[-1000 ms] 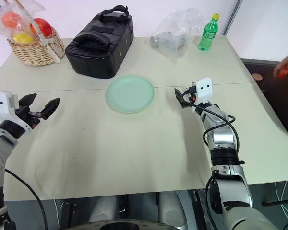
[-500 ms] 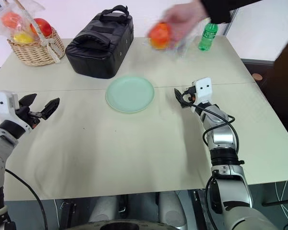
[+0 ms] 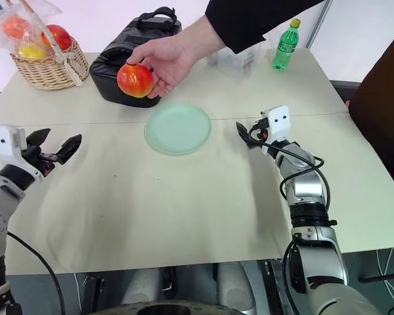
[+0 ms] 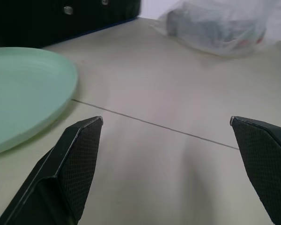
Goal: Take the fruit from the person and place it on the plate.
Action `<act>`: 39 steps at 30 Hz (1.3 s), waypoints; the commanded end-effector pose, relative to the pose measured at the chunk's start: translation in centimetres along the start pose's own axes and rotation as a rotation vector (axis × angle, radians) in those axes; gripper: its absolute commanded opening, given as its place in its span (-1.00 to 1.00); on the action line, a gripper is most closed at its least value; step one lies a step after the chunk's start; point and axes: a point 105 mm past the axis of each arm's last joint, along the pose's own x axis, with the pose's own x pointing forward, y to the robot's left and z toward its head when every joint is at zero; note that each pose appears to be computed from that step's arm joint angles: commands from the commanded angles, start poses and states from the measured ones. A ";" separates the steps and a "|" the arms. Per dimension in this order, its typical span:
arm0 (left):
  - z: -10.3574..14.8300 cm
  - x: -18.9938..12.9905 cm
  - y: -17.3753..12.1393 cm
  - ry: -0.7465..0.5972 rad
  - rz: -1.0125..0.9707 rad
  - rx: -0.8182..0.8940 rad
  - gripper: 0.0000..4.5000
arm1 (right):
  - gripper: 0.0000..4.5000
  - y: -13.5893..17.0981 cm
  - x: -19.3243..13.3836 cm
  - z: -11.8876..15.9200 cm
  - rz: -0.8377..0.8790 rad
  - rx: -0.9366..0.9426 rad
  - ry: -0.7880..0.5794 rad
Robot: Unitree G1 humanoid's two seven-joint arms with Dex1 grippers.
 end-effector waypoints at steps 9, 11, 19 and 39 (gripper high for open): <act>3.9 1.3 -0.3 -0.084 -0.075 0.062 1.00 | 0.98 8.1 -5.0 9.0 0.555 0.007 -0.009; 5.2 2.0 -0.9 -0.117 -0.106 0.063 1.00 | 0.98 9.1 -4.6 9.9 0.572 -0.005 -0.040; 8.1 4.6 -5.8 -0.176 -0.325 0.053 1.00 | 0.98 10.0 -3.5 9.4 0.559 0.006 -0.049; 8.8 10.6 -11.6 -0.245 -0.500 0.000 1.00 | 0.98 10.3 -3.1 8.8 0.499 0.003 -0.062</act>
